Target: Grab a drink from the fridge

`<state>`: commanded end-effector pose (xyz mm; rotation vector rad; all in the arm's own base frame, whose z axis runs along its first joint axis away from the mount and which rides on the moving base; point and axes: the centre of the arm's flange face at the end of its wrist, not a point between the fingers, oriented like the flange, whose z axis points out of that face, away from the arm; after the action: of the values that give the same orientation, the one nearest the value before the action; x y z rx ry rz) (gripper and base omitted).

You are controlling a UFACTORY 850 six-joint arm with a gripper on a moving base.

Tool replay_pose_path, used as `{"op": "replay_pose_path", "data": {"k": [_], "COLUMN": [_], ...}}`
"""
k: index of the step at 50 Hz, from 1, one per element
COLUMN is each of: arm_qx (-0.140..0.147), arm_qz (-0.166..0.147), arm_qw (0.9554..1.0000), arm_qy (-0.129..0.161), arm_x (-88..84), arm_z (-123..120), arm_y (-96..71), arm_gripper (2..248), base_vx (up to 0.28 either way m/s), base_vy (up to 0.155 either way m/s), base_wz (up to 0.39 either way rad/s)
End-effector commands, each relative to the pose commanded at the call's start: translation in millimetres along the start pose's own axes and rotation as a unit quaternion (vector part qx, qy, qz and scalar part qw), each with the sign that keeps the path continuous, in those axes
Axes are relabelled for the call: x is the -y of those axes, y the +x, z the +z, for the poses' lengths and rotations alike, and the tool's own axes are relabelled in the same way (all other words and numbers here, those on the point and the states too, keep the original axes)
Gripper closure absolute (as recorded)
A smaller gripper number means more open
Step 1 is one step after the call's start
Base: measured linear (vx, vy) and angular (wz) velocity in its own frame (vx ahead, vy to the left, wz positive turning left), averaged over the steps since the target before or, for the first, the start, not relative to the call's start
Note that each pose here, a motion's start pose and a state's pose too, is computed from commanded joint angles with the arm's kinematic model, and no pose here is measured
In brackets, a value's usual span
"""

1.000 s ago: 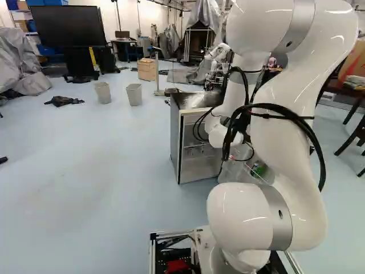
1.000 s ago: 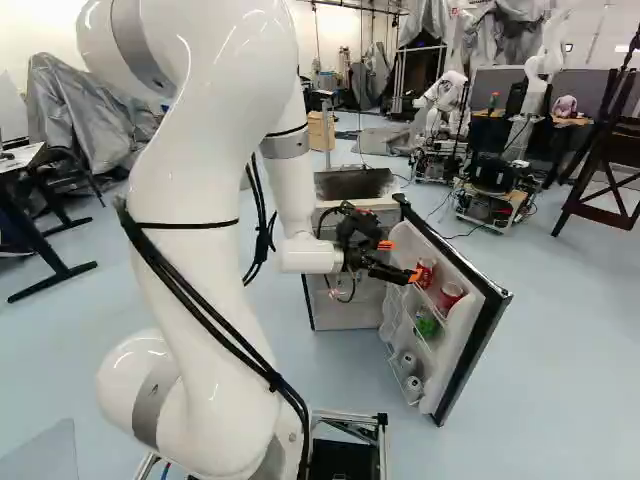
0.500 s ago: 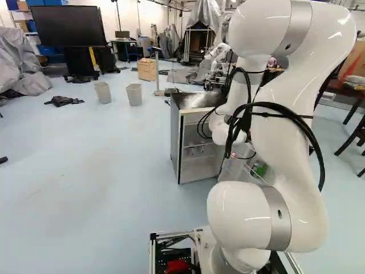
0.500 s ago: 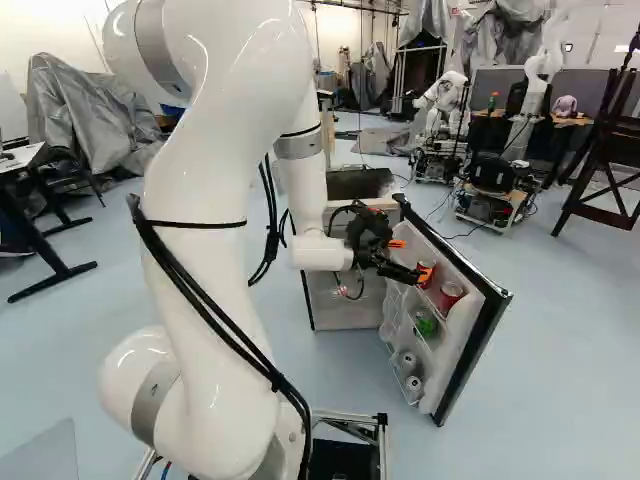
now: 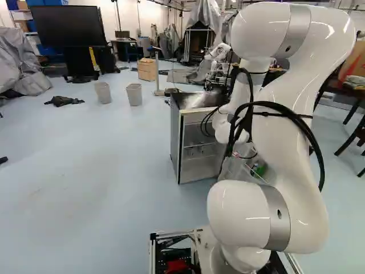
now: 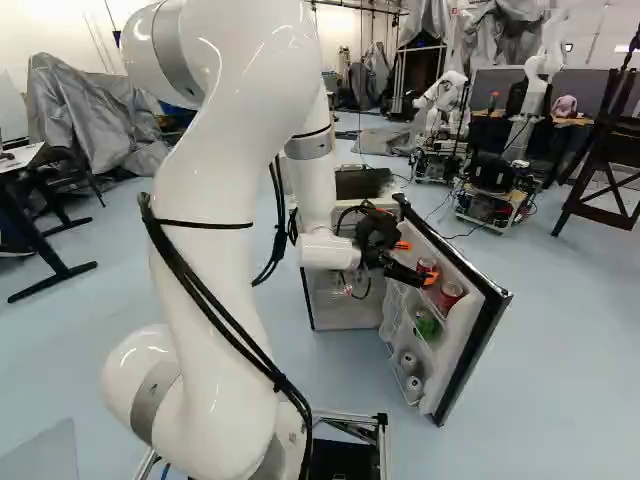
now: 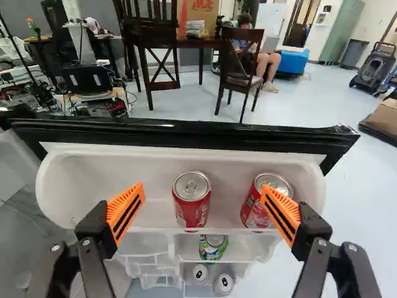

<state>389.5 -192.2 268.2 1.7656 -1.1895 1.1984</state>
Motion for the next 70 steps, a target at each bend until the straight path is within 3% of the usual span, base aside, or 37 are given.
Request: {"op": "replay_pose_path", "data": {"k": [33, 70], "arm_qx": [0.036, 0.034], "arm_qz": [0.008, 0.019], "arm_qw": [0.9993, 0.9992], "arm_qy": [0.002, -0.010], "arm_x": [10.2, 11.2], "arm_z": [13, 31], "arm_y": [-3.6, 0.8], "arm_gripper": [3, 3], "base_vx": [0.000, 0.000], "base_vy": [0.000, 0.000], "base_wz": [0.000, 0.000]}}
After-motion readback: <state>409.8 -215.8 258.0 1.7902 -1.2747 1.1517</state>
